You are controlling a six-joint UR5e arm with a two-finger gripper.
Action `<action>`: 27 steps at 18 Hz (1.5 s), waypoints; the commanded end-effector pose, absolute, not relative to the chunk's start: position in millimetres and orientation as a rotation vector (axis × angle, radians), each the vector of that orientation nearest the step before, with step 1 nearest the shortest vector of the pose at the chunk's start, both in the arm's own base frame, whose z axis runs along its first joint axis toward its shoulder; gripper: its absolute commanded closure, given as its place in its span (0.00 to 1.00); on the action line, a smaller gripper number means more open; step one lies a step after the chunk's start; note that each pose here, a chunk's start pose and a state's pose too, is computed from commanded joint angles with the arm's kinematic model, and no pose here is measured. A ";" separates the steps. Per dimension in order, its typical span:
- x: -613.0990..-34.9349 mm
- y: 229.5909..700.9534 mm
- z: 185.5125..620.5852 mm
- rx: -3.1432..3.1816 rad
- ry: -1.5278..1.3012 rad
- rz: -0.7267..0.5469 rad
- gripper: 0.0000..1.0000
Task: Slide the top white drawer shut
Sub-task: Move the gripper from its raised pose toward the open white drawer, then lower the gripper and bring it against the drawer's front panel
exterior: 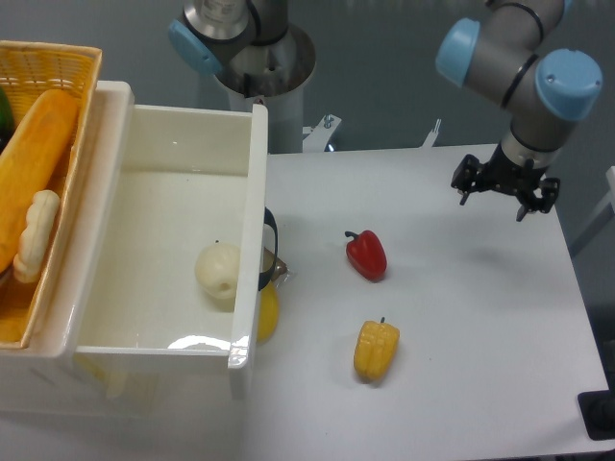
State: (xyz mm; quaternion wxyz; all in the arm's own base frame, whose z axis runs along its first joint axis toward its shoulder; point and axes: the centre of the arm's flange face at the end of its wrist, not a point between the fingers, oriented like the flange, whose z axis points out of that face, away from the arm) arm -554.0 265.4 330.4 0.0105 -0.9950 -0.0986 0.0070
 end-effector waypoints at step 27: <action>-474.8 353.3 339.1 -2.800 -0.678 -0.498 0.93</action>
